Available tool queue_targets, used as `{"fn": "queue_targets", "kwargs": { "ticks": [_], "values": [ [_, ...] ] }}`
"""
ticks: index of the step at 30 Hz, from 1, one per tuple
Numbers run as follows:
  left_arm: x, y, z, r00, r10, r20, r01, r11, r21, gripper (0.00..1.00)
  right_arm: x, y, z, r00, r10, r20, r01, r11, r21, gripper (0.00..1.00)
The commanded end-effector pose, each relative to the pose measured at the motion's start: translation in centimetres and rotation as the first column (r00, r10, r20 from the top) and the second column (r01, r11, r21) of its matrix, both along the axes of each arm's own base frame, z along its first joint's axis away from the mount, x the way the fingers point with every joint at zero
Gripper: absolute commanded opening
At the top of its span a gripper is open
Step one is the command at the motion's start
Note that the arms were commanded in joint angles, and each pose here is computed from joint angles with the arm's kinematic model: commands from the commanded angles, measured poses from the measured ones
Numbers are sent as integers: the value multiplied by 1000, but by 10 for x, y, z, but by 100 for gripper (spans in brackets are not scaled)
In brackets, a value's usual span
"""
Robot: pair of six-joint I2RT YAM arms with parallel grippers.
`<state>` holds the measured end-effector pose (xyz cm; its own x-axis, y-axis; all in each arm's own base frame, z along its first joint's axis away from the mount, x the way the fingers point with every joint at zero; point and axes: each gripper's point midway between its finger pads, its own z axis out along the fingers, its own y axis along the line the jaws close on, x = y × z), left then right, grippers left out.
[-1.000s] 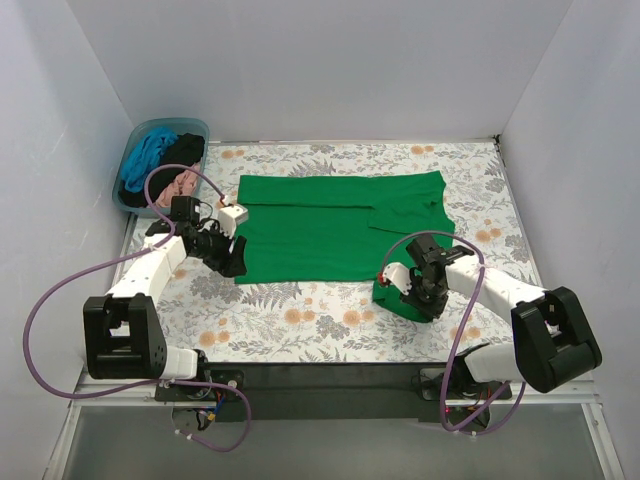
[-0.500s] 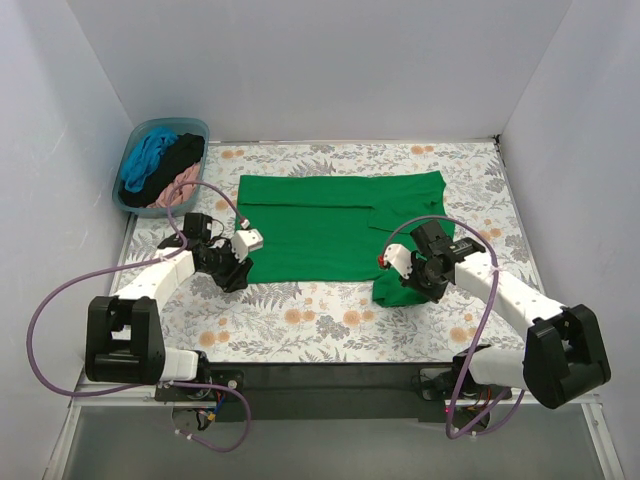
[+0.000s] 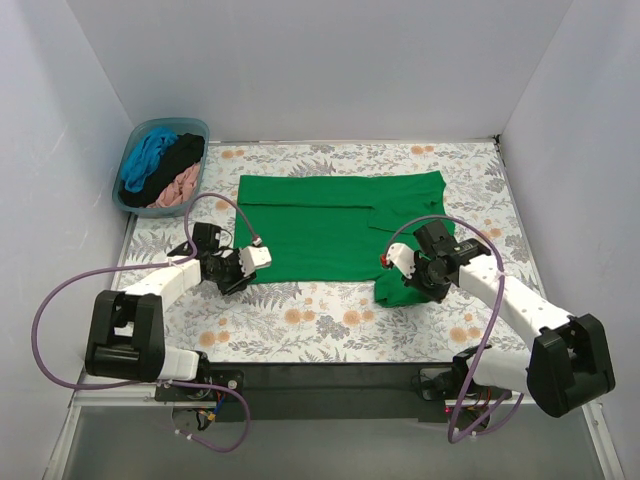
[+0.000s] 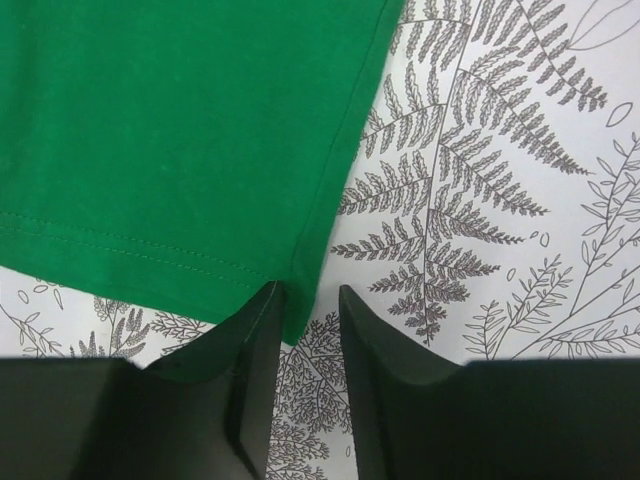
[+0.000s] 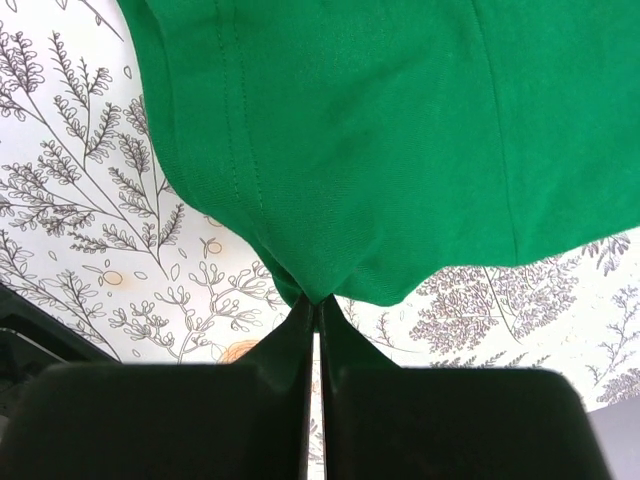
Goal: Fold and stack the t-shirts
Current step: Fold the tshirt
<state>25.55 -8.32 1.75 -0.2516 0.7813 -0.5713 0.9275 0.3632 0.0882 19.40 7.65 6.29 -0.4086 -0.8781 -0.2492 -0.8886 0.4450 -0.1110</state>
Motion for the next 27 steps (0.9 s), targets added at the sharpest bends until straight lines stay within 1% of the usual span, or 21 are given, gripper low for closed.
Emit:
{"fn": "queue_targets", "kwargs": {
  "ticks": [1, 3, 6, 7, 12, 13, 15, 16, 17, 19, 20, 24, 26, 27],
  "values": [
    [-7, 5, -6, 999, -50, 20, 49, 998, 47, 24, 1, 0, 18, 999, -20, 44, 19, 999, 26, 1],
    [-11, 6, -2, 998, -62, 29, 60, 997, 49, 17, -5, -1, 22, 999, -19, 36, 17, 999, 35, 1],
    [-18, 6, 5, 996, -76, 42, 74, 996, 49, 11, -17, -5, 31, 999, -16, 41, 14, 999, 42, 1],
    [-19, 6, 7, 996, -80, 48, 78, 996, 49, 8, -21, -7, 32, 999, -12, 33, 10, 999, 36, 1],
    [-22, 3, 21, 995, -68, 68, 66, 998, 22, 0, -16, -10, 44, 996, 12, 89, -15, 999, 32, 1],
    [-17, 0, 28, 995, -63, 81, 63, 998, 7, 0, -9, -7, 52, 994, 14, 107, -18, 999, 39, 1],
    [-14, -2, 35, 997, -38, 70, 39, 999, -22, 0, 4, -11, 63, 989, 4, 148, -5, 1000, 6, 1],
    [-6, -5, 45, 996, -30, 86, 35, 998, -46, 0, 14, -9, 73, 985, 4, 170, -5, 1000, 6, 1],
    [-5, -5, 47, 998, -15, 64, 19, 998, -60, 0, 22, -9, 79, 982, -2, 190, 2, 1000, 2, 1],
    [2, -6, 54, 998, 0, 57, 5, 997, -80, 0, 35, -7, 84, 982, 0, 188, 1, 1000, -4, 1],
    [10, -7, 63, 998, 8, 63, -1, 995, -101, 0, 47, -7, 96, 976, -11, 218, 10, 1000, 6, 1],
    [34, -10, 82, 996, 40, 84, -28, 989, -143, 0, 75, -8, 101, 976, -8, 219, 10, 1000, -11, 1],
    [48, -12, 90, 995, 50, 91, -35, 986, -162, 0, 91, -9, 112, 969, -9, 245, 11, 1000, -5, 1],
    [52, -13, 92, 995, 58, 84, -43, 984, -172, 0, 98, -9, 108, 974, -9, 227, 11, 1000, -12, 1]
  ]
}}
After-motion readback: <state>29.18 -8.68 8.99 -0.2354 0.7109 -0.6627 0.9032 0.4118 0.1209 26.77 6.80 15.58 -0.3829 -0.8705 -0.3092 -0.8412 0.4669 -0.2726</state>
